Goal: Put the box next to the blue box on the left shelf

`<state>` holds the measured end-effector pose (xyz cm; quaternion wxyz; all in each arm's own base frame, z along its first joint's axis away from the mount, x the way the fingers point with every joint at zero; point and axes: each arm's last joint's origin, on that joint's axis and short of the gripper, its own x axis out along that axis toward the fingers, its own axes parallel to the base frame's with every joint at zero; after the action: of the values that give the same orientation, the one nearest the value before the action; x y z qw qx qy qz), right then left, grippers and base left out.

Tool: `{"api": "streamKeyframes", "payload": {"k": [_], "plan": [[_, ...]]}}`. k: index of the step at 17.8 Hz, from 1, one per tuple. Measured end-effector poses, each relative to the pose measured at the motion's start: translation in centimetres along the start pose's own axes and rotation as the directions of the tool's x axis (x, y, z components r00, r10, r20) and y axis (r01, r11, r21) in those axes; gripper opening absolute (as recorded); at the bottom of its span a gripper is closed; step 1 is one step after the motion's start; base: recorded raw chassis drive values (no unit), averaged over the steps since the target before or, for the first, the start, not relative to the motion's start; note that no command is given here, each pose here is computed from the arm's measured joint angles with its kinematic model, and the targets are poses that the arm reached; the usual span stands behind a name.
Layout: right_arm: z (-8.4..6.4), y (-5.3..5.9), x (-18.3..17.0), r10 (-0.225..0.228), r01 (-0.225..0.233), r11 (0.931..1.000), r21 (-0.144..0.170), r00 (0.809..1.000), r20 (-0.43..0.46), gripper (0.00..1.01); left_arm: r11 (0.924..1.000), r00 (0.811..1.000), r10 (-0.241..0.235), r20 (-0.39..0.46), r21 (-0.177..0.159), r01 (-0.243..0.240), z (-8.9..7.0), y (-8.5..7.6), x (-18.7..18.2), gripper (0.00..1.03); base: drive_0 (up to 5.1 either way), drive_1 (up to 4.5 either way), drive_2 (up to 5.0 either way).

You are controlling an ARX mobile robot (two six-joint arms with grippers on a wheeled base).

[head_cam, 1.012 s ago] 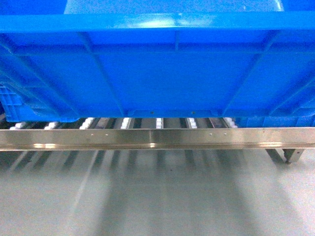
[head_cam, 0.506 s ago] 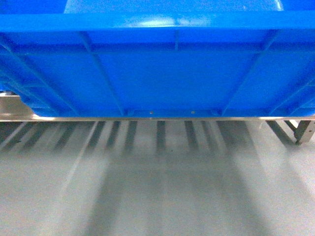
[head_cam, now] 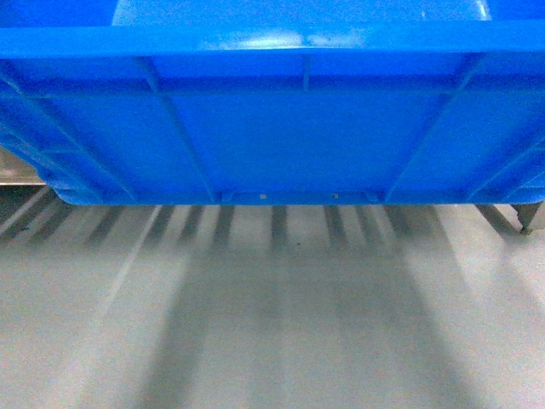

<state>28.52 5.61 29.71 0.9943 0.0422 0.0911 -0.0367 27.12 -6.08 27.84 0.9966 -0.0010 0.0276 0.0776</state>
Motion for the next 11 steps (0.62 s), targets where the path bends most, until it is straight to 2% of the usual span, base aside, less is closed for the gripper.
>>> {"api": "streamKeyframes", "payload": {"k": [10,11], "plan": [[0.00,0.00,0.00,0.000,0.000,1.0000,0.000,1.000,0.000,0.21,1.0000,1.000,0.000,0.001,0.000,0.000,0.02,0.00,-0.01,0.14,0.0,0.00,0.0],[0.01,0.00,0.00,-0.001,0.001,1.0000,0.000,1.000,0.001,0.21,1.0000,1.000,0.001,0.002,-0.001,-0.001,0.02,0.00,-0.01,0.14,0.0,4.31,-4.3]]}}
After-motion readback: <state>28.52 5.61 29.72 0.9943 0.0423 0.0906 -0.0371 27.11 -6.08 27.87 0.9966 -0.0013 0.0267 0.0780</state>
